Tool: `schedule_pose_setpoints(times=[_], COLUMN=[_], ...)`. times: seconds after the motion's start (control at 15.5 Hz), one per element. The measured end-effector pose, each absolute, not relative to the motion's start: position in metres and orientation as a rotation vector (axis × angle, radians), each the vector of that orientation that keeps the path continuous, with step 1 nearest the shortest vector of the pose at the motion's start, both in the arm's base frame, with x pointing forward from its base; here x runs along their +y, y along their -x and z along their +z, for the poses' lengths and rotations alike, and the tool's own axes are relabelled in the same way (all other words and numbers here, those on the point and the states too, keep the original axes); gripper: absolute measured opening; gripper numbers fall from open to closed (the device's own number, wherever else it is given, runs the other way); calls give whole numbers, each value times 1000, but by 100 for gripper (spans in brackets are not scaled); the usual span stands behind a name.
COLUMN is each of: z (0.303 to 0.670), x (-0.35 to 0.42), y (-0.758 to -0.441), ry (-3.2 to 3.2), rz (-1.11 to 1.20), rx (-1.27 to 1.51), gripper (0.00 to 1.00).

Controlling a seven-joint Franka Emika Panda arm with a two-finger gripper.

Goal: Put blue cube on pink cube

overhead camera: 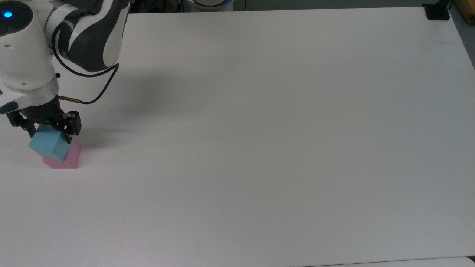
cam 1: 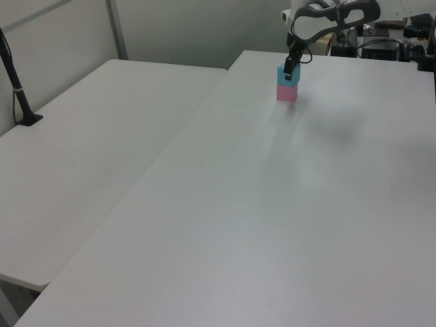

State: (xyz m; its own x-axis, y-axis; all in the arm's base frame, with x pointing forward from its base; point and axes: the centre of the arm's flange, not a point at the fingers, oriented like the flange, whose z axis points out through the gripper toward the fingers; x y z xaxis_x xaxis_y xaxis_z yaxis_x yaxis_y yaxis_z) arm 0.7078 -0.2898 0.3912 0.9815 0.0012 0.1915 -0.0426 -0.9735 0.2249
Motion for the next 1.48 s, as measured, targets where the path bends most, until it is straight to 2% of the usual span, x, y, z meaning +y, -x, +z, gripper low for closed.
schedule_pose_setpoints(times=[0.39, 0.71, 0.97, 1.29, 1.48], z=[397, 438, 474, 519, 557], x=[-289, -280, -269, -178, -104], y=[-709, -706, -697, -701, -686], ry=[-2895, -2911, -2929, -2978, -3015], rz=[297, 338, 343, 329, 291], rx=[-30, -31, -26, -131, -172], gripper=[89, 99, 100, 100, 100])
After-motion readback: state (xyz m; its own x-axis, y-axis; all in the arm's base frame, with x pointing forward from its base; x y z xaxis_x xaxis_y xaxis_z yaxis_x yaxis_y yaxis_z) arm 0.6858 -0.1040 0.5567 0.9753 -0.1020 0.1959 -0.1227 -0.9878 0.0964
